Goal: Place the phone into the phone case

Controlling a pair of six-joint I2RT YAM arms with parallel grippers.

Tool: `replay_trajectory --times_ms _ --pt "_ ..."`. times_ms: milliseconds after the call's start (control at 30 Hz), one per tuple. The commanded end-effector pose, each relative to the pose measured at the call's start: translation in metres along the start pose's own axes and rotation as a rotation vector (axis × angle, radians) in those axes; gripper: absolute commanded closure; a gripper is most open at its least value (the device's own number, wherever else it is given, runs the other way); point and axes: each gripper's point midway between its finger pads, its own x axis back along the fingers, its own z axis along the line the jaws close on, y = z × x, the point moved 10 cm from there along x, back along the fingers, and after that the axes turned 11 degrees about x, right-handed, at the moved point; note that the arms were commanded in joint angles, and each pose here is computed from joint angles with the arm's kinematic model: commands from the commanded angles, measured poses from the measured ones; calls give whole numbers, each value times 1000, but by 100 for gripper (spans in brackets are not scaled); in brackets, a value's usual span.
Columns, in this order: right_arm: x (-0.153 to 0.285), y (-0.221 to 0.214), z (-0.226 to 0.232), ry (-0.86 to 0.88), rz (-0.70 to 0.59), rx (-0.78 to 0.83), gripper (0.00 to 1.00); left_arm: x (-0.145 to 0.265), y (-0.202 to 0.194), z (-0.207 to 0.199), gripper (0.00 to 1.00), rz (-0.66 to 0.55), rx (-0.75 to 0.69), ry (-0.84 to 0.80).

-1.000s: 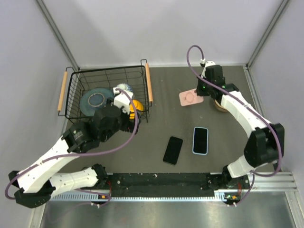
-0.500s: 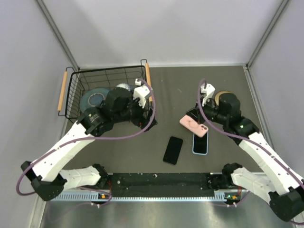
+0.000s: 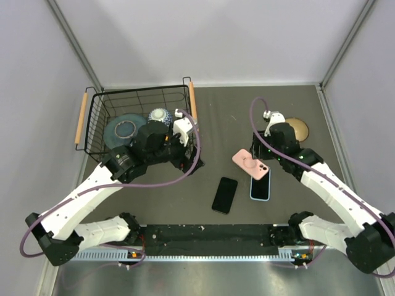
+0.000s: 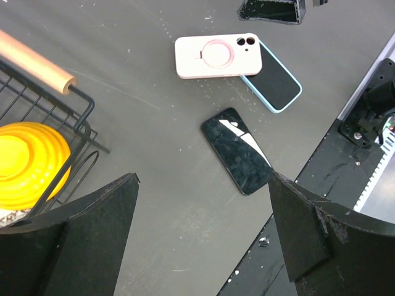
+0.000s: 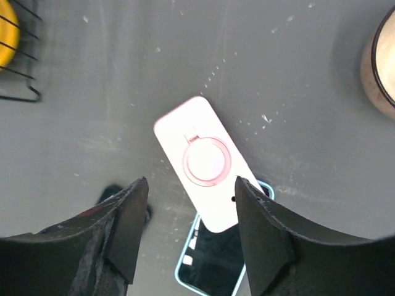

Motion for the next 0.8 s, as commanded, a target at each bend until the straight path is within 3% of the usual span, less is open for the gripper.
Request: replay_trajectory --times_ms 0,167,367,767 --pt "-12 -13 -4 -22 51 110 39 13 0 2 8 -100 -25 24" --pt "-30 -14 0 -69 136 478 30 24 -8 4 7 -141 -23 41" --pt "-51 -27 29 -65 241 734 26 41 -13 2 7 -185 -28 33" --pt "-82 -63 46 -137 371 902 25 66 -26 5 5 -234 -52 57"
